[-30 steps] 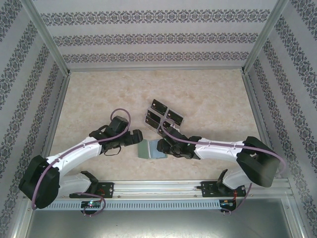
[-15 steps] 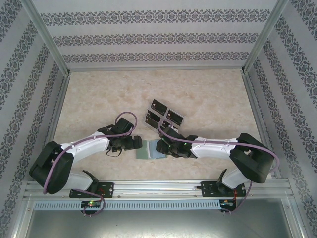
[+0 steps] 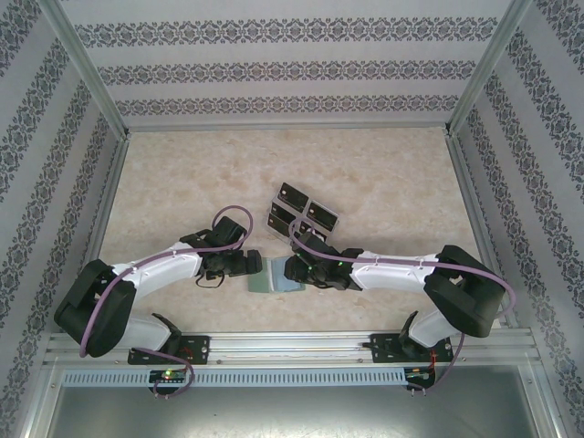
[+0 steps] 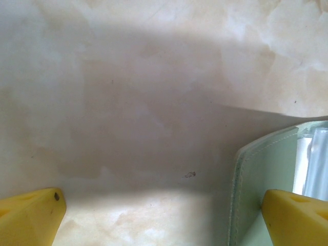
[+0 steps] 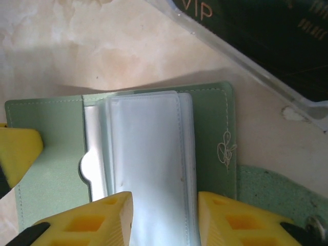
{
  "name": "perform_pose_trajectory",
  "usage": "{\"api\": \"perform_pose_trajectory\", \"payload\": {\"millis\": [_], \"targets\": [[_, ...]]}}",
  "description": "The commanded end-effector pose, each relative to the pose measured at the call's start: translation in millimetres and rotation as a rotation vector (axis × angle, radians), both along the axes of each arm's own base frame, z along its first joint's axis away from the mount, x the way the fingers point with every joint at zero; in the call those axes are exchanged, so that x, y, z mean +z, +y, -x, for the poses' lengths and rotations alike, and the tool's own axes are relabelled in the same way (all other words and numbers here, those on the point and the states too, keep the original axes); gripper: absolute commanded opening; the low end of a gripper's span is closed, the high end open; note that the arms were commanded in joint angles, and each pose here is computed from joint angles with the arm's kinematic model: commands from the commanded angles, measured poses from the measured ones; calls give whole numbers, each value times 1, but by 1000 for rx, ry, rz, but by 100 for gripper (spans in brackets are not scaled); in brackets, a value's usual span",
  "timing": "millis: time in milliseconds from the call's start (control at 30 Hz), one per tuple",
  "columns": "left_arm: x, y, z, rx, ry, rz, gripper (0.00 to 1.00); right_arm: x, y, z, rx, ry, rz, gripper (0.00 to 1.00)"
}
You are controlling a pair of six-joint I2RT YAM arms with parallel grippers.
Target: Put the credit cards into the card holder
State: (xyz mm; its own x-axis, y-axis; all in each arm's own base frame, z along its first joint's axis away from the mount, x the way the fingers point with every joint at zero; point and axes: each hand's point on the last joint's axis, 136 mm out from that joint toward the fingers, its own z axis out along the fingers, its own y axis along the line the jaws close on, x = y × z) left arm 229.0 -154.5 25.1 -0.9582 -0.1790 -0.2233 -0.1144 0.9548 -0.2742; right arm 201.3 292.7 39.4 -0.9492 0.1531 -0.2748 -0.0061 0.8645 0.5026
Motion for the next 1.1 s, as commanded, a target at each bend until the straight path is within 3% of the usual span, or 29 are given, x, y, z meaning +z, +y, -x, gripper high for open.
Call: {"api": "perform_pose_trajectory", "payload": {"millis": [0, 700, 1067], "targets": [[-14, 6, 9, 4, 48, -15, 100, 11, 9, 1, 29, -21, -15, 40], [-24, 8, 15, 8, 73, -18, 100, 20, 6, 7, 59, -59, 70, 40], [-30, 10, 20, 12, 84, -15, 100, 4, 16, 6, 62, -25, 76, 40]]}}
